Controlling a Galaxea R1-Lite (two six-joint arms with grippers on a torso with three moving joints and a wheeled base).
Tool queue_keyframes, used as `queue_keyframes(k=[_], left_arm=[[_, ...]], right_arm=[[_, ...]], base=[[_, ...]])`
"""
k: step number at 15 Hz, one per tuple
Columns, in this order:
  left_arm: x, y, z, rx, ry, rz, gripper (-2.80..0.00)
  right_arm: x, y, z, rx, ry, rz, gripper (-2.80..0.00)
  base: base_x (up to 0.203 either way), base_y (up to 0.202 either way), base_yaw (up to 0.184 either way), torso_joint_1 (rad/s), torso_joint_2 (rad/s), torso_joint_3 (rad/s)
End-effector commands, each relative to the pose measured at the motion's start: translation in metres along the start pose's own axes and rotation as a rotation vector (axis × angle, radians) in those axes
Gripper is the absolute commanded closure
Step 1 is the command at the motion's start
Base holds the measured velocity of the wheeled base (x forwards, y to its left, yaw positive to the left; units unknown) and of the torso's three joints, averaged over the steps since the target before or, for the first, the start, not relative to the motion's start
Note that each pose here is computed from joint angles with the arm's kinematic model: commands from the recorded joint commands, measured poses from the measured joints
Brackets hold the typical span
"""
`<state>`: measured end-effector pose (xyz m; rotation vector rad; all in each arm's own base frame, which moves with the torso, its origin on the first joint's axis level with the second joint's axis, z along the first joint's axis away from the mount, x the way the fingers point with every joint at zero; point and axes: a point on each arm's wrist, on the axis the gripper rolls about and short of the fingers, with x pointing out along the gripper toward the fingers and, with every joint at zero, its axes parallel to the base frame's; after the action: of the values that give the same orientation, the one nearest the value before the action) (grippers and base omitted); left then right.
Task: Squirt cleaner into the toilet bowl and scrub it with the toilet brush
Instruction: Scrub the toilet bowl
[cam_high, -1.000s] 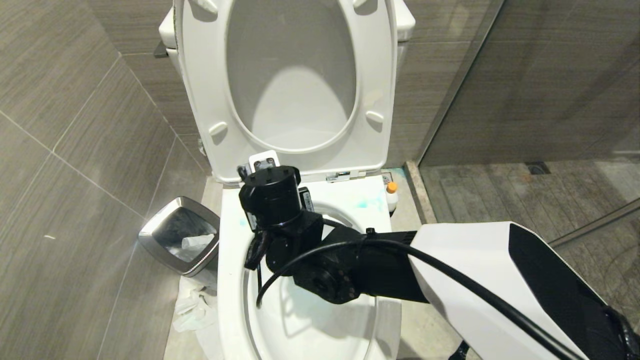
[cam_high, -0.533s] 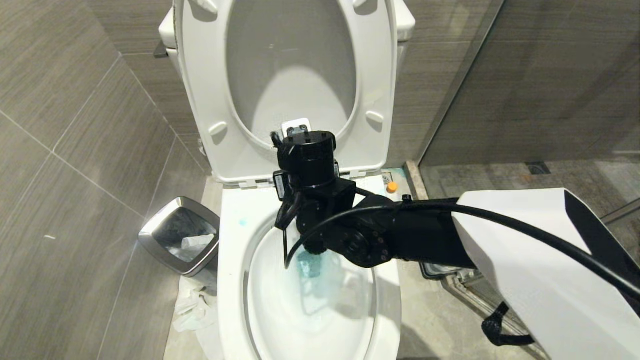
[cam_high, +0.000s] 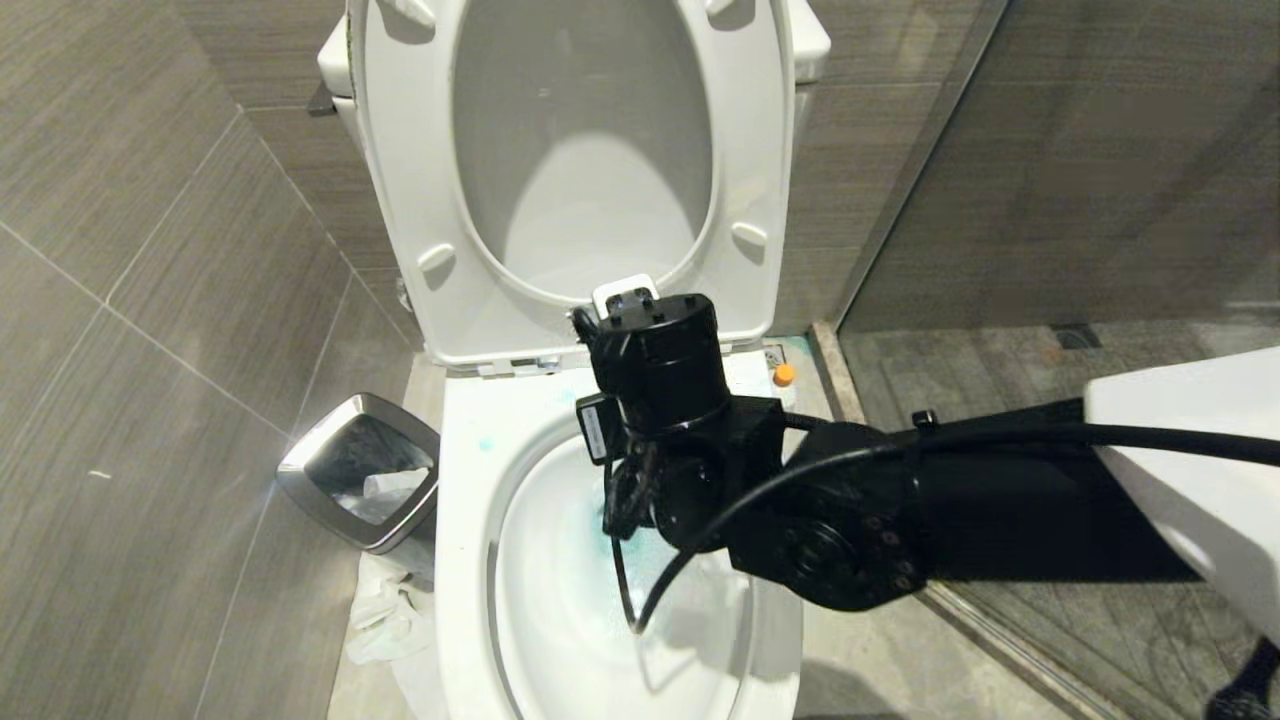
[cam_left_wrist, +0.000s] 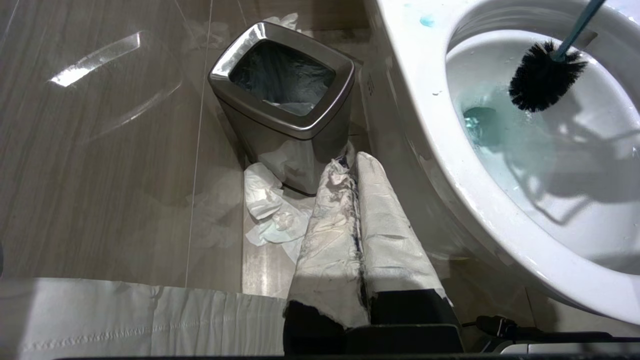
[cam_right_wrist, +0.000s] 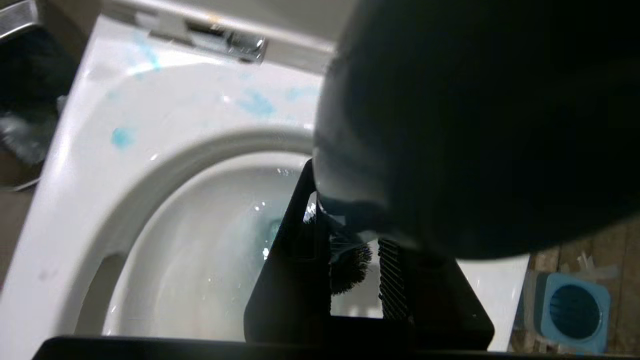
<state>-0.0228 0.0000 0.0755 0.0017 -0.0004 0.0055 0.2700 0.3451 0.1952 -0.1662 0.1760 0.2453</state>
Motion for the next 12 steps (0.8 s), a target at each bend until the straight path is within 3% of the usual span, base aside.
queue_keyframes(k=[1,8,12], left_arm=[[0.000,0.000,0.000,0.000,0.000,0.002,0.00],[0.000,0.000,0.000,0.000,0.000,0.001,0.00],[0.000,0.000,0.000,0.000,0.000,0.002,0.00]], right_arm=[[-0.041,-0.001,0.001,0.012,0.010,0.053,0.00],[-0.099,0.032,-0.027,0.007,0.060,0.167,0.00],[-0.090,0.048,-0.035,-0.003,0.066,0.171,0.00]], base=[[0.000,0.000,0.000,0.000,0.00,0.000],[0.000,0.000,0.000,0.000,0.00,0.000],[0.000,0.000,0.000,0.000,0.00,0.000]])
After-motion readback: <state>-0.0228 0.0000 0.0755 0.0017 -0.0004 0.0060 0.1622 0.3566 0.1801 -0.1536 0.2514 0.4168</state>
